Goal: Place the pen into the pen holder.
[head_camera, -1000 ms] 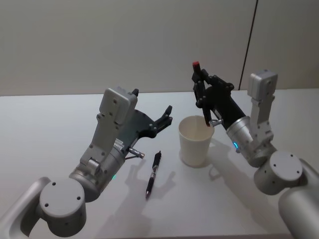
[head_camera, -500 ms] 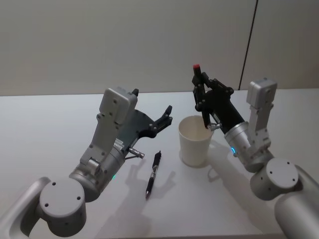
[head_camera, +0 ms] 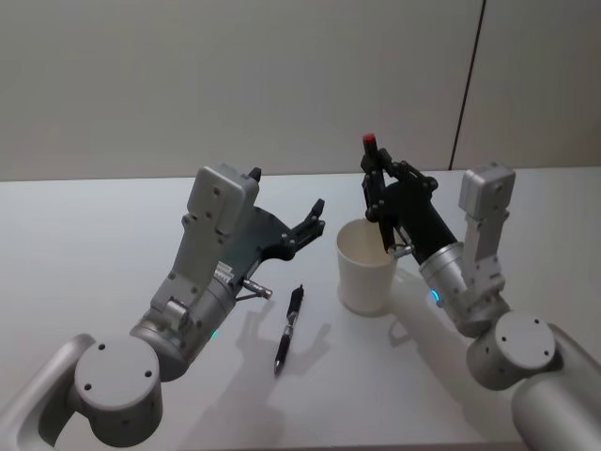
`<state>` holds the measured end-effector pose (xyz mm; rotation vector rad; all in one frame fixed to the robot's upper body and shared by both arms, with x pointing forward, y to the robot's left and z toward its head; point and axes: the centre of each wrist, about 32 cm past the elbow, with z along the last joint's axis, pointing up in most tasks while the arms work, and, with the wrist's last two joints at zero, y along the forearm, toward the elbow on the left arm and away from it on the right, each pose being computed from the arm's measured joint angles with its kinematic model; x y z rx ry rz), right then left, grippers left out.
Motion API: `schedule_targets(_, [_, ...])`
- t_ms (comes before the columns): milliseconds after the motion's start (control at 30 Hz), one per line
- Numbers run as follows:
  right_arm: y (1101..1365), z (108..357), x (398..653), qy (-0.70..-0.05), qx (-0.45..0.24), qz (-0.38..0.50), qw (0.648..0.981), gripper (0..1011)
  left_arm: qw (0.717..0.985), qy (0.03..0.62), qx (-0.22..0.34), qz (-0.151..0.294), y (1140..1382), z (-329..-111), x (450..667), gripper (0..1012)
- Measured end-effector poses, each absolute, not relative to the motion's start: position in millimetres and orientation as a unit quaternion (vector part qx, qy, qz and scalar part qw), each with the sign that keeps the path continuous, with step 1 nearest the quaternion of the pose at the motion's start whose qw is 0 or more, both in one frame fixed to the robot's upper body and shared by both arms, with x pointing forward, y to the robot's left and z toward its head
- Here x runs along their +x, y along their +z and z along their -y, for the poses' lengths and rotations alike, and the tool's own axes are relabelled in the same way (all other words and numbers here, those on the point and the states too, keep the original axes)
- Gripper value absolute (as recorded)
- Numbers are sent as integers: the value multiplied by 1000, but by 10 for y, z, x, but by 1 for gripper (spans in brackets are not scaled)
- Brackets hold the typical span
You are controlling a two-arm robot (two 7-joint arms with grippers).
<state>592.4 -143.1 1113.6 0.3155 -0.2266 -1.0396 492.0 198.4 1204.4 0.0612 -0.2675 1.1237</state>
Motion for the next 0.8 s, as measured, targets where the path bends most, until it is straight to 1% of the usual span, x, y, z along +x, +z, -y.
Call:
schedule_targets(400, [11087,1405,5903,-495,148,111,849,184,837,531,29,126,12044,-1984,4920,1004])
schedule_targets(500, [11081,1400,5898,-495,147,111,849,199,837,531,29,126,12044,-1984,4920,1004])
schedule_targets(567, [11074,1394,5893,-495,146,112,849,278,837,531,29,126,12044,-1984,4920,1004])
schedule_targets(700, [11065,1390,5885,-495,144,112,849,400,837,531,29,126,12044,-1984,4920,1004])
schedule_targets(733, [11062,1389,5883,-495,144,111,850,400,837,531,29,126,12044,-1984,4920,1004])
schedule_targets(767, [11060,1389,5881,-495,143,111,850,461,837,531,29,126,12044,-1984,4920,1004])
schedule_targets(800, [11059,1388,5880,-495,143,111,850,474,837,531,29,126,12044,-1984,4920,1004])
